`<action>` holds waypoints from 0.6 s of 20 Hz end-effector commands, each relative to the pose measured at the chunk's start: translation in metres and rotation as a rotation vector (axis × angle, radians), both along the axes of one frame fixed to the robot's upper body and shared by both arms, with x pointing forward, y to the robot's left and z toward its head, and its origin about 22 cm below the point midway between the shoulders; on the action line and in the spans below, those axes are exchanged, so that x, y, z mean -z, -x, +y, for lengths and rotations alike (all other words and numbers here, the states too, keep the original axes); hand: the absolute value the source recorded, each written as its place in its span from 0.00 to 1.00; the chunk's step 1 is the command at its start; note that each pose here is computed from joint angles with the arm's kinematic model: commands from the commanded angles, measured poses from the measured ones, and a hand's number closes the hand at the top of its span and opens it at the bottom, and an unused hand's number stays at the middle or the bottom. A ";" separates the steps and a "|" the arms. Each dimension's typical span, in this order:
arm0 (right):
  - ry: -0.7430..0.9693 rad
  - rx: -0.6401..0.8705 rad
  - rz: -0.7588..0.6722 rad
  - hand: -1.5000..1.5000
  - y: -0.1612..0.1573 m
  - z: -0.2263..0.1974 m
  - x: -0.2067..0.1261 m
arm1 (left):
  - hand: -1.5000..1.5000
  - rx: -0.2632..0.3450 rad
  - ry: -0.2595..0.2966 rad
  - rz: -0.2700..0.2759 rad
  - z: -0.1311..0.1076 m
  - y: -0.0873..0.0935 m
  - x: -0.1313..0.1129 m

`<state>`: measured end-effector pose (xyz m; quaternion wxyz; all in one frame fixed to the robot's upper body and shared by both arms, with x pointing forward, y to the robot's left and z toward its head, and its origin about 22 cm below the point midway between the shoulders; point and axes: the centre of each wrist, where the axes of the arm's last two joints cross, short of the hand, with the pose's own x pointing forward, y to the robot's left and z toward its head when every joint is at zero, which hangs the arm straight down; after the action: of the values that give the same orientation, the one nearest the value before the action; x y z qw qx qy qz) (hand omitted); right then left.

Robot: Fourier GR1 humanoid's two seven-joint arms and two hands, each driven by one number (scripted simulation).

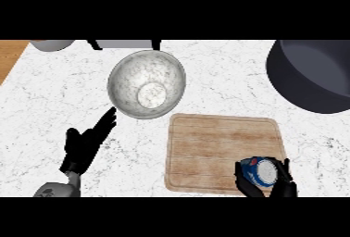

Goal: Pick the can from the cutting board and place it in the pot

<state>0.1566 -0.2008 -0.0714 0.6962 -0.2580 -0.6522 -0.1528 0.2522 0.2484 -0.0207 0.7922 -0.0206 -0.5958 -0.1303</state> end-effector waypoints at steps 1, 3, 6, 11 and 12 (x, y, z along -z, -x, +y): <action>0.040 -0.022 -0.008 1.00 0.021 0.022 0.010 | 0.50 0.022 0.021 0.012 -0.009 0.000 -0.016; 0.093 -0.093 -0.039 1.00 -0.007 -0.112 -0.018 | 0.50 -0.004 0.010 0.010 -0.016 -0.003 0.007; 0.181 -0.177 -0.018 1.00 -0.010 -0.186 -0.047 | 0.50 -0.005 0.014 0.015 -0.003 0.003 0.006; 0.189 -0.232 -0.067 1.00 -0.011 -0.270 -0.079 | 0.50 0.007 0.012 -0.017 -0.008 -0.005 0.000; 0.200 -0.224 -0.095 1.00 -0.009 -0.293 -0.097 | 0.50 0.003 0.010 -0.007 -0.002 -0.003 0.002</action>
<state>0.1664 -0.4290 -0.0164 0.6715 -0.2537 -0.6958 -0.0265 0.2545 0.2431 -0.0214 0.7908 -0.0256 -0.5981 -0.1279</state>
